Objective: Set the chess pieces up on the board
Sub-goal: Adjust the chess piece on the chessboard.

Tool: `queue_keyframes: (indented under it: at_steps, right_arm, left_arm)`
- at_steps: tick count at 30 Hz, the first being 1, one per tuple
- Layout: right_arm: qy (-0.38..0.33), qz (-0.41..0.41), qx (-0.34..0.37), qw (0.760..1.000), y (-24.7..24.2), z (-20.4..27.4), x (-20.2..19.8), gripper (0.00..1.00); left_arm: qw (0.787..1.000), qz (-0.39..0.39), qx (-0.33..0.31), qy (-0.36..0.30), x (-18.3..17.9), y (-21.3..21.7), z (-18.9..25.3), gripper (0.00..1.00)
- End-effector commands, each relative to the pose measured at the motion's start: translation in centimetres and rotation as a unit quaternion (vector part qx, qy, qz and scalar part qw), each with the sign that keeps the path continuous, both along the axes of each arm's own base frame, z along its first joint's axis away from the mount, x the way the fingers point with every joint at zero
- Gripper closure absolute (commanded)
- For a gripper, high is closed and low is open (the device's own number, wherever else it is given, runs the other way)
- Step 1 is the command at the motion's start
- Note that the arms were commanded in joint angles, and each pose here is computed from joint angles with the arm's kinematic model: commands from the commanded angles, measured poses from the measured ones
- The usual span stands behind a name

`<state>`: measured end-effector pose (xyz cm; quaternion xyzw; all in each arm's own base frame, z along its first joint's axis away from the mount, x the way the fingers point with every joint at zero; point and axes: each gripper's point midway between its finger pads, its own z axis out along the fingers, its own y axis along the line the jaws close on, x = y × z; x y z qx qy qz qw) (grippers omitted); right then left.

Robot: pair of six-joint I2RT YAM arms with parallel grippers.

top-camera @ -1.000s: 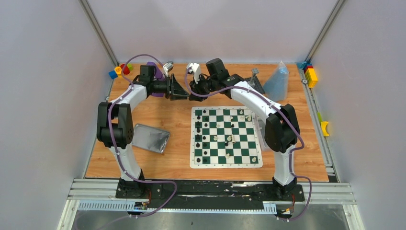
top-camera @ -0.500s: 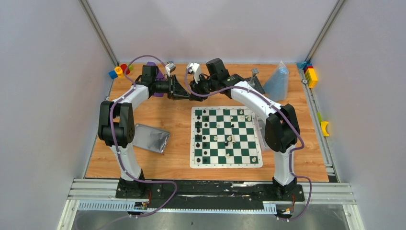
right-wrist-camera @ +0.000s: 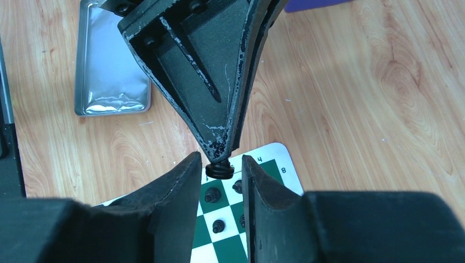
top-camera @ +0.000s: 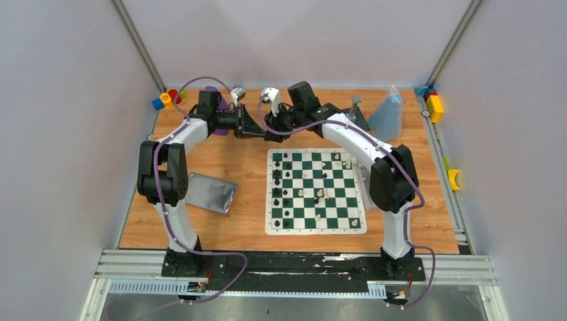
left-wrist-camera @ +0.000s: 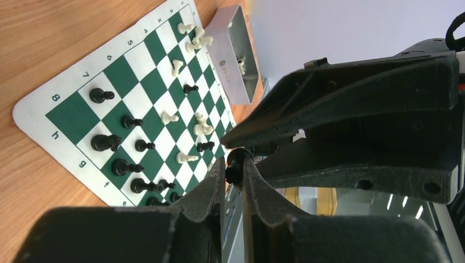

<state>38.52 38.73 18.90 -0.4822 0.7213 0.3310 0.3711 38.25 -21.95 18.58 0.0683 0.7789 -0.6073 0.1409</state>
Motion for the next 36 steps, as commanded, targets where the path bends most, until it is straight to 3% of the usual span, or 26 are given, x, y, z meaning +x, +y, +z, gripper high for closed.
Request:
queue_keyframes:
  at_steps: [1, 7, 15, 18, 26, 36]
  right_arm:
    - [-0.021, -0.010, 0.004, 1.000, -0.4, 1.4, 0.3, 0.59]
    - [-0.044, -0.029, -0.009, 0.999, -2.9, 2.4, -0.3, 0.38]
    - [-0.044, -0.080, -0.024, 0.996, -9.2, 2.5, -0.8, 0.35]
    - [-0.036, -0.100, -0.029, 0.994, -11.4, 2.0, -1.1, 0.35]
    - [-0.006, -0.145, -0.023, 0.989, -15.8, 0.5, -1.7, 0.37]
    - [-0.003, -0.177, 0.002, 0.984, -18.5, 0.4, -1.9, 0.37]
  left_arm:
    - [0.999, -0.009, -0.008, -0.043, 0.6, -0.4, 1.7, 1.00]
    - [0.996, 0.010, 0.041, -0.077, 2.3, 0.0, 0.3, 1.00]
    - [0.973, 0.024, 0.163, -0.160, 5.2, 0.0, -2.5, 1.00]
    - [0.949, 0.020, 0.242, -0.204, 5.7, -0.1, -4.3, 1.00]
    - [0.880, -0.016, 0.378, -0.286, 5.3, -2.8, -7.2, 1.00]
    - [0.819, -0.046, 0.480, -0.309, 4.2, -3.8, -10.4, 1.00]
